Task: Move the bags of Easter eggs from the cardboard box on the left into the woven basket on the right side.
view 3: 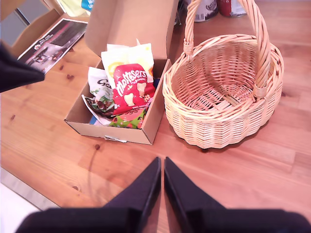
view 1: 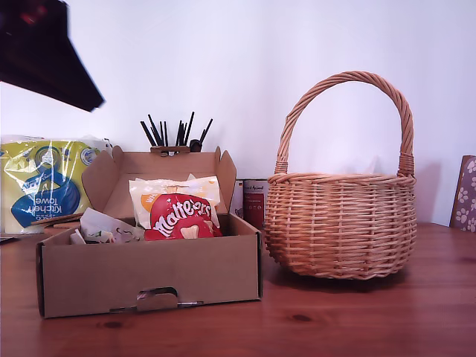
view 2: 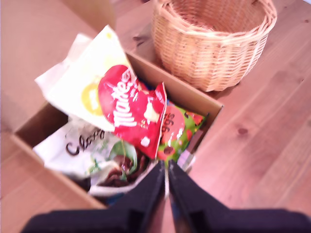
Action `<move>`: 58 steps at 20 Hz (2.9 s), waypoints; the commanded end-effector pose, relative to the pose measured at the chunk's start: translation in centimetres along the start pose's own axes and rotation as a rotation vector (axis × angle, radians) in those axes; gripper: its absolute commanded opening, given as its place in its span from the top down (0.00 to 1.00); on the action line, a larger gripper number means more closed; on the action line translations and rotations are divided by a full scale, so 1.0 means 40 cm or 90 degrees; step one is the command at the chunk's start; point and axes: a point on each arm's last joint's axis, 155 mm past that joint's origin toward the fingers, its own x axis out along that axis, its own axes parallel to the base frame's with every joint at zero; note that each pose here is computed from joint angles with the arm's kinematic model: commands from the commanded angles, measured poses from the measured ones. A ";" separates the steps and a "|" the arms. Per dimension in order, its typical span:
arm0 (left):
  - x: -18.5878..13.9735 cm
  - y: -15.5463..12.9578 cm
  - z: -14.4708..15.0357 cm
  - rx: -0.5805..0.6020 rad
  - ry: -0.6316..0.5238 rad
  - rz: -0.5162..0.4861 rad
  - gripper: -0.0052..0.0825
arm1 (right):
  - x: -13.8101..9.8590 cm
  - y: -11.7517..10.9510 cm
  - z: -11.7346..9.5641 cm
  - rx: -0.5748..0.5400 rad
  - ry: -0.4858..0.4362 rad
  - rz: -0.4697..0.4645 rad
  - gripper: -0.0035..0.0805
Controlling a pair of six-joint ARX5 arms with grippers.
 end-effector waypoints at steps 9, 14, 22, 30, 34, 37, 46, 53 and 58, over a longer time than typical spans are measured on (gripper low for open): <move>0.191 0.144 0.030 0.077 -0.033 0.088 0.05 | 0.017 0.001 0.009 -0.003 0.009 0.005 0.97; 0.292 0.187 -0.046 0.023 0.003 0.092 0.05 | 0.020 0.000 0.008 -0.003 0.012 0.005 0.97; 0.322 0.085 -0.013 -0.084 -0.049 -0.062 0.05 | 0.022 -0.001 0.008 -0.004 0.014 0.004 0.97; 0.369 0.006 -0.079 -0.104 -0.008 -0.170 0.05 | 0.032 -0.004 0.005 -0.001 0.024 0.004 0.97; 0.402 -0.003 -0.095 -0.095 -0.007 -0.173 0.18 | 0.029 0.014 -0.023 -0.018 0.052 0.030 0.97; 0.404 -0.004 -0.061 -0.074 -0.041 -0.171 0.46 | 0.024 0.037 -0.052 -0.021 0.081 0.063 0.97; 0.389 0.014 0.045 -0.033 -0.121 -0.159 0.93 | 0.008 0.036 -0.102 -0.078 0.122 0.066 0.97; 0.293 0.002 0.148 -0.012 -0.160 -0.159 0.96 | -0.019 -0.001 -0.059 -0.105 0.051 -0.002 0.97; 0.162 -0.009 0.231 0.011 -0.211 -0.142 0.96 | -0.027 -0.021 -0.029 -0.115 0.015 -0.037 0.97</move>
